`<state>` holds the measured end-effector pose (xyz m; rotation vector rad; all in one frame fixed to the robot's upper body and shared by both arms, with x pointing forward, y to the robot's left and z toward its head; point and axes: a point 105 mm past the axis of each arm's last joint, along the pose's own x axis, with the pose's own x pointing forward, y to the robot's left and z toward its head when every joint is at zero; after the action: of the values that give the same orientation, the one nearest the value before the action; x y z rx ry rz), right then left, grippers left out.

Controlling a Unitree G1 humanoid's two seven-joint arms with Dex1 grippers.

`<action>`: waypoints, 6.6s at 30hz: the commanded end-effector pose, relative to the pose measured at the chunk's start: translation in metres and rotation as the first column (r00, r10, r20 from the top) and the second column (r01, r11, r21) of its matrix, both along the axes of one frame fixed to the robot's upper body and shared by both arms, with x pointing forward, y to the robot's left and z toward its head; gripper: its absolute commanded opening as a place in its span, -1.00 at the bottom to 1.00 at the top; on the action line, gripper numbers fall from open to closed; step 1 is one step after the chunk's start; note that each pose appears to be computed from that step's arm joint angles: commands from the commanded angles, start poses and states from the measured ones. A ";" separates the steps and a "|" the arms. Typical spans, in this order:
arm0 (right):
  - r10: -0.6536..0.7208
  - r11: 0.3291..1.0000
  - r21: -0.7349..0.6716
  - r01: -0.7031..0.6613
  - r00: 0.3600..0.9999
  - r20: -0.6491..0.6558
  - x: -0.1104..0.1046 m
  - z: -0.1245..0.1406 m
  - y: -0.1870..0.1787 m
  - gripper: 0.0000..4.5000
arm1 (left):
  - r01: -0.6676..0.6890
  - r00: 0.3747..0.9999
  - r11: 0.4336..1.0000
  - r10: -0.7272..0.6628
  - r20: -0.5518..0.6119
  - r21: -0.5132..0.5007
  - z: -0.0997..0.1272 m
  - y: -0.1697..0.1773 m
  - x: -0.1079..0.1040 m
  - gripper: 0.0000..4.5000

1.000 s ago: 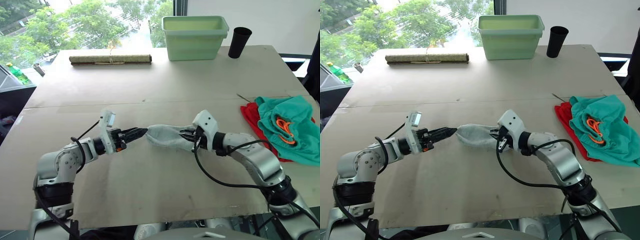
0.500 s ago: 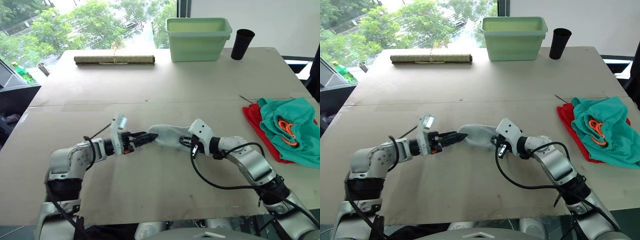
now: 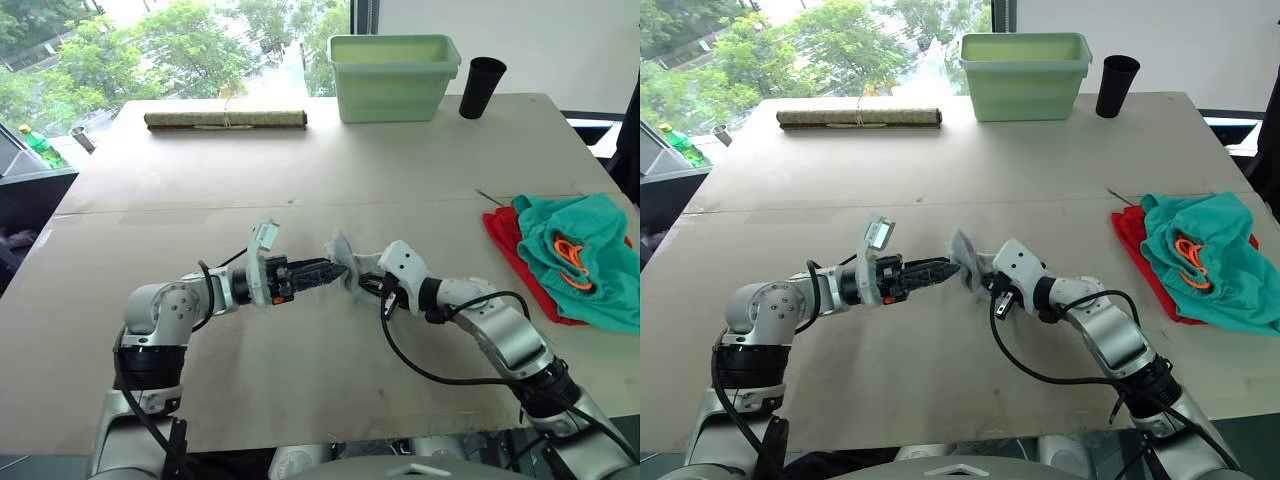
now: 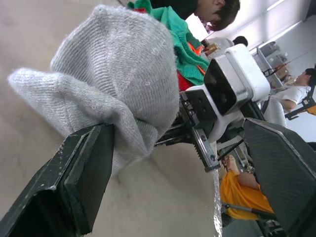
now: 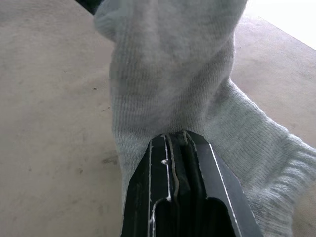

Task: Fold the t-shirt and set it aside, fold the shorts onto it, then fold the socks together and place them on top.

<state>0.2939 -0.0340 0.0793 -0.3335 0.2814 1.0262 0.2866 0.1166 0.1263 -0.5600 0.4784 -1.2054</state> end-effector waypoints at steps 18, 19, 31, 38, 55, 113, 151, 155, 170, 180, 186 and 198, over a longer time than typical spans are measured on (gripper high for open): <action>-0.031 0.997 -0.073 0.031 1.000 -0.001 -0.006 -0.015 -0.011 -1.00 | -0.174 0.984 0.974 0.176 -0.001 0.147 -0.027 0.037 0.019 0.97; -0.032 0.997 -0.075 0.031 1.000 -0.001 -0.006 -0.015 -0.012 -1.00 | -0.173 0.985 0.978 0.175 -0.005 0.117 -0.023 0.035 0.020 0.97; -0.045 0.995 -0.093 0.044 0.999 -0.005 -0.007 -0.019 -0.015 -1.00 | -0.087 0.994 0.993 0.080 -0.077 -0.085 -0.010 0.010 0.020 0.97; -0.049 0.994 -0.099 0.048 0.999 -0.004 -0.008 -0.019 -0.016 -1.00 | -0.048 0.996 0.987 0.037 -0.075 -0.151 0.003 -0.007 0.021 0.97; -0.048 0.993 -0.104 0.048 0.999 0.000 -0.013 -0.022 -0.014 -1.00 | 0.100 0.994 0.981 -0.106 -0.030 -0.167 0.011 -0.055 0.005 0.97; -0.065 0.993 -0.097 0.067 0.998 0.022 -0.007 -0.019 -0.014 -1.00 | -0.221 0.971 0.968 0.207 0.120 0.117 -0.016 0.005 0.038 0.75; -0.073 0.992 -0.104 0.075 0.997 0.021 -0.010 -0.021 -0.016 -1.00 | -0.284 0.939 0.939 0.231 0.255 0.194 -0.018 0.016 0.035 -0.88; -0.077 0.991 -0.104 0.079 0.997 0.023 -0.011 -0.021 -0.017 -1.00 | -0.179 0.962 0.983 0.167 0.216 0.040 0.010 -0.003 0.029 -0.97; -0.107 0.989 -0.103 0.110 0.994 0.028 -0.016 -0.021 -0.018 -1.00 | 0.086 0.984 0.996 -0.084 0.160 -0.007 0.013 -0.076 0.013 -0.97; -0.131 0.989 -0.061 0.132 0.991 0.012 -0.025 -0.013 -0.022 -1.00 | 0.054 0.998 0.995 -0.051 -0.045 0.083 -0.046 -0.090 0.019 0.44; -0.157 0.986 -0.048 0.159 0.986 0.054 -0.038 0.016 -0.042 -0.54 | 0.053 0.997 0.997 -0.049 -0.063 0.063 -0.048 -0.091 0.018 1.00; -0.388 0.914 0.111 0.391 0.921 -0.045 -0.063 0.065 -0.103 0.64 | 0.186 0.948 0.968 -0.221 0.228 0.166 -0.045 -0.087 -0.004 1.00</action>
<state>0.2305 -0.1306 0.1266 -0.1865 0.3548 0.6740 0.2896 0.0305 0.0882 -0.2948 0.4195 -1.3789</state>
